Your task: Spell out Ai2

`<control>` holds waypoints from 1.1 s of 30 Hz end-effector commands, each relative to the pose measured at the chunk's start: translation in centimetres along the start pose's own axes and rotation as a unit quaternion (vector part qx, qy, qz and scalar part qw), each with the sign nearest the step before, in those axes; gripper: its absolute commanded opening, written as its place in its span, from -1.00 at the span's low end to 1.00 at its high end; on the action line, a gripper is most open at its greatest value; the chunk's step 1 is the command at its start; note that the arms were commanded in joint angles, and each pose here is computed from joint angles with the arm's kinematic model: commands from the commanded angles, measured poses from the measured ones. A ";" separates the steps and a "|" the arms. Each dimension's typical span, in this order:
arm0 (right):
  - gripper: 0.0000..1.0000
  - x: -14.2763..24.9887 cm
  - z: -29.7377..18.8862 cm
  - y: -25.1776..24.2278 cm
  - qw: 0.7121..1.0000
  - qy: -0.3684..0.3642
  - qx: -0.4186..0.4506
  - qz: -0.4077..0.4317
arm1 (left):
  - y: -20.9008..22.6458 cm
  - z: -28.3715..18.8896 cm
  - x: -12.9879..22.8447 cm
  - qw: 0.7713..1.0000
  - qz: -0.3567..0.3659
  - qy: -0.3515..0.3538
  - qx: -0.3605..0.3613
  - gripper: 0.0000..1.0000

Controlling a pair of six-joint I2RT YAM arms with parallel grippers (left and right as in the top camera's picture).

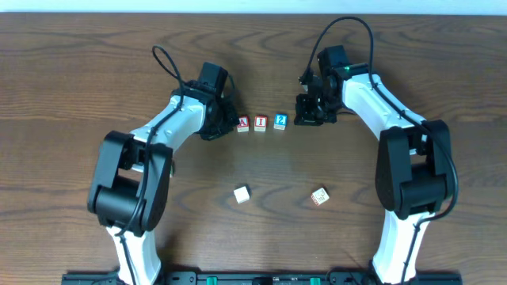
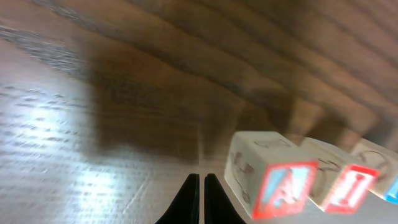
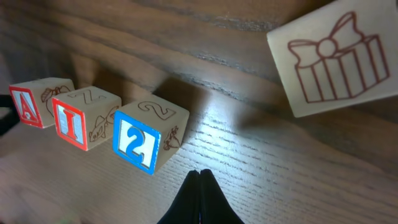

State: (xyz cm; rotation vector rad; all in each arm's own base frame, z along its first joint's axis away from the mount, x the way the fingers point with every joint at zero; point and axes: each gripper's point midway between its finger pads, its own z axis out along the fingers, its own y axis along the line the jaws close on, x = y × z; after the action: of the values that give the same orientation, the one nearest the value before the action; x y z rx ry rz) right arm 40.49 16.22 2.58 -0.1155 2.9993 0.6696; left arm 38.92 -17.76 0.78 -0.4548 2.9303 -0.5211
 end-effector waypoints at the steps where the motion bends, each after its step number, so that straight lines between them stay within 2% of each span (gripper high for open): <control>1: -0.97 -0.1 0.4 0.2 1.000 0.001 -0.005 0.003 | 0.0 0.8 0.4 1.000 -0.009 0.010 0.004 -0.88; 21: -0.97 0.0 2.1 0.3 0.999 0.013 -0.030 0.006 | -0.9 0.8 -0.9 1.000 -0.003 -0.015 0.021 -0.88; 33: -0.97 -0.2 3.0 2.6 0.999 0.005 -0.037 -0.026 | -1.1 0.8 -1.2 0.999 0.001 -0.022 0.025 -0.88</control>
State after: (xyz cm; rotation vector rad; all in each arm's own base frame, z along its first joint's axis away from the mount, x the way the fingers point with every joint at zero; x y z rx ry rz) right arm 41.00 18.60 1.28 -0.1808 2.9642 0.7465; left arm 40.61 -18.58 0.86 -0.4530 2.8620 -0.5831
